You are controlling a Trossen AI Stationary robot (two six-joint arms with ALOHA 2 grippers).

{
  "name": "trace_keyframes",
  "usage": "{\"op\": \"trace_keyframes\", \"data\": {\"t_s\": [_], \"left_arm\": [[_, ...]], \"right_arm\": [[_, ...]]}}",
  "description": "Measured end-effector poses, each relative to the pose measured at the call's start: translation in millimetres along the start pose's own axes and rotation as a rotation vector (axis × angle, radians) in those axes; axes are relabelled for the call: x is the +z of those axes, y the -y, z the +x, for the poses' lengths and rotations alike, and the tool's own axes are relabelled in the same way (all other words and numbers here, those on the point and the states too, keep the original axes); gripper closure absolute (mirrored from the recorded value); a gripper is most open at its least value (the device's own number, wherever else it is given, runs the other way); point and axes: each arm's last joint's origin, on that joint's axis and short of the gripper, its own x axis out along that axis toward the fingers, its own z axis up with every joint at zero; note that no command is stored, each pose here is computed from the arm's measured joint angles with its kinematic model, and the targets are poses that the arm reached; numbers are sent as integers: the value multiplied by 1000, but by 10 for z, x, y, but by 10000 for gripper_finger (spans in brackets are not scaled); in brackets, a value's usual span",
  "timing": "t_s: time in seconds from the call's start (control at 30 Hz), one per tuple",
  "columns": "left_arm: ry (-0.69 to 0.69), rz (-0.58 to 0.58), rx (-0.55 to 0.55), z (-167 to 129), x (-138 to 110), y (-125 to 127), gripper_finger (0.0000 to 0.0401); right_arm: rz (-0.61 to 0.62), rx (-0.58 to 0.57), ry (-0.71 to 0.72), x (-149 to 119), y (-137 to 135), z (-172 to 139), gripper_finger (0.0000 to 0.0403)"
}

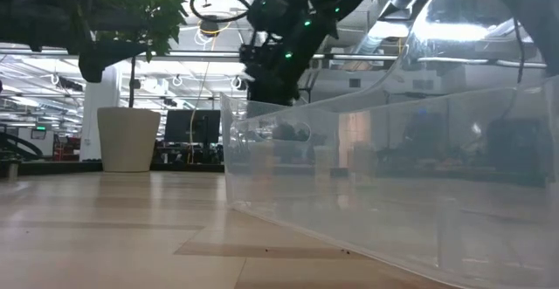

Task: Pick and place medicine bottles into bin by pill shape (circle, oval)
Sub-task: Put the right orange pill bottle into the right transparent bin

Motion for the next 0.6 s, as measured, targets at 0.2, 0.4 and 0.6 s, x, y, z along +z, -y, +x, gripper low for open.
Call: {"op": "trace_keyframes", "data": {"t_s": [0.2, 0.4, 0.6], "left_arm": [[-4, 11, 1, 0, -4, -1, 166], [0, 13, 1, 1, -1, 0, 166], [-1, 13, 2, 1, -1, -1, 166]], "right_arm": [[26, -18, -51, -48, 76, 16, 30], [62, -22, -58, -55, 151, 15, 30], [70, -15, -88, -120, 141, 173, 30]]}}
